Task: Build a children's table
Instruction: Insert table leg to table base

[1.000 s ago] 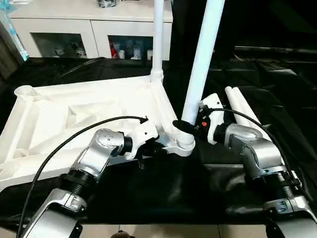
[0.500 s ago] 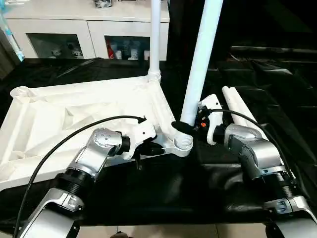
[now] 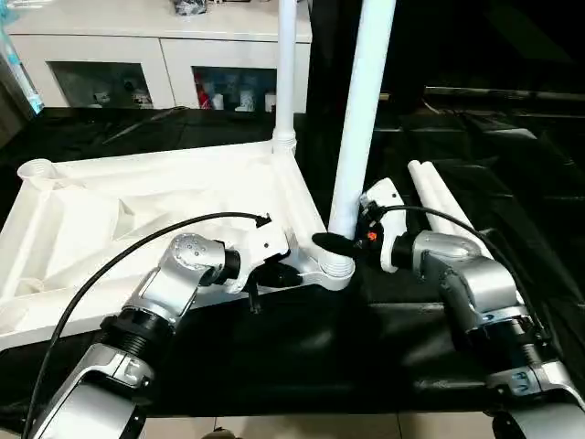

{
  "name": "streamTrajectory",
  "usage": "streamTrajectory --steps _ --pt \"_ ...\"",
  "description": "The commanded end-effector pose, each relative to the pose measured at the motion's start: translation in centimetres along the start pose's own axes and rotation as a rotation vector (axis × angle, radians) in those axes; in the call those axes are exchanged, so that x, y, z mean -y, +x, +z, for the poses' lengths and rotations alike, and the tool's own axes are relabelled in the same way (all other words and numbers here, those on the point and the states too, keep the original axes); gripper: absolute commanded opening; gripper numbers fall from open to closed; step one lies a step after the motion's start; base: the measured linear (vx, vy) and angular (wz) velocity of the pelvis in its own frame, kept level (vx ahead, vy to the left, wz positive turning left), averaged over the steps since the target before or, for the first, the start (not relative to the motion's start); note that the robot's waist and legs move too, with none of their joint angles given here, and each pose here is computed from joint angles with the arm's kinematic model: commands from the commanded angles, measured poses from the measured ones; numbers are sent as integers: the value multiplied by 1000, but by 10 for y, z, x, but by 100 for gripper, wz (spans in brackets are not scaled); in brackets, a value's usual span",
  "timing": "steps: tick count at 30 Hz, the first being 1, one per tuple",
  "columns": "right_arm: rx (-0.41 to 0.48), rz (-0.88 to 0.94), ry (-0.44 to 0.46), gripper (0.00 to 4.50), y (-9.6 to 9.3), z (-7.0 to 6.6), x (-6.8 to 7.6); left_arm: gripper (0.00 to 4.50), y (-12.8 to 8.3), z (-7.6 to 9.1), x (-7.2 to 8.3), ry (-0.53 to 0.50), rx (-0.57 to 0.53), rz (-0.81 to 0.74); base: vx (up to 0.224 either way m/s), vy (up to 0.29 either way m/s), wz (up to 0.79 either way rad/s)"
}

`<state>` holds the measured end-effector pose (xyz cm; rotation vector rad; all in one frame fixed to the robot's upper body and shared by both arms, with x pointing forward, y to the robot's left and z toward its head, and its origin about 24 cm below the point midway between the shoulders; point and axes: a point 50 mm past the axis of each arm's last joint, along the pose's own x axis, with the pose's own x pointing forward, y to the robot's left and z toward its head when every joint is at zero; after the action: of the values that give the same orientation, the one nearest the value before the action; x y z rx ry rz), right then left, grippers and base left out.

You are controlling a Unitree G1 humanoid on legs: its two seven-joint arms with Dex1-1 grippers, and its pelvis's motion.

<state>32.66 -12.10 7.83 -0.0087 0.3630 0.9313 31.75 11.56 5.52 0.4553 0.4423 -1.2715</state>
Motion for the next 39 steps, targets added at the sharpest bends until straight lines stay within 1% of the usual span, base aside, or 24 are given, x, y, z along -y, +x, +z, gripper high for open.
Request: streamTrajectory --steps 1,4,8,9,11,12,13,16,17,20,21,22,25,27,29,31,33,34,38,39 --pt "-15 -19 2 191 2 -3 4 0 4 1 6 3 0 -52 0 0 0" --pt "-20 -25 19 191 1 -7 5 0 3 1 5 2 1 -49 0 0 0" --pt "31 -37 116 191 -2 -13 9 0 2 2 4 -17 25 -27 0 0 0" --pt "59 -37 159 191 -3 -15 10 0 1 3 3 -24 31 -25 0 0 0" --pt "81 -46 192 191 -4 -17 11 0 0 3 2 -29 39 -9 0 0 0" --pt "82 -47 194 191 -5 -18 11 0 0 3 2 -29 39 -8 0 0 0" --pt "96 -58 221 191 -6 -22 12 0 -1 2 1 -33 41 2 0 0 0" --pt "107 -71 239 191 -8 -29 12 0 -3 1 -1 -34 40 20 0 0 0" --pt "118 -85 260 191 -9 -35 12 0 -4 0 -2 -35 40 23 0 0 0" --pt "128 -95 279 191 -9 -42 10 0 -6 0 -2 -35 38 22 0 0 0" --pt "135 -101 288 191 -8 -47 8 0 -8 0 -3 -34 34 22 0 0 0" --pt "138 -104 290 191 -8 -49 8 0 -8 0 -3 -31 31 22 0 0 0" --pt "141 -113 286 191 -8 -51 7 0 -9 0 -4 -29 27 21 0 0 0" --pt "125 -135 240 191 -7 -56 4 0 -11 -1 -5 -21 16 23 0 0 0" --pt "118 -134 225 191 -6 -57 3 0 -11 -1 -5 -20 13 23 0 0 0" --pt "97 -123 178 191 -5 -59 -2 0 -11 -2 -4 -15 4 17 0 0 0" --pt "91 -118 165 191 -4 -59 -3 0 -11 -3 -3 -11 -1 14 0 0 0" --pt "76 -106 131 191 -3 -59 -6 0 -11 -4 -2 0 -14 8 0 0 0" --pt "53 -75 85 191 0 -57 -10 0 -11 -7 -1 12 -34 11 0 0 0" --pt "43 -60 62 191 2 -56 -11 0 -12 -8 0 17 -44 9 0 0 0"
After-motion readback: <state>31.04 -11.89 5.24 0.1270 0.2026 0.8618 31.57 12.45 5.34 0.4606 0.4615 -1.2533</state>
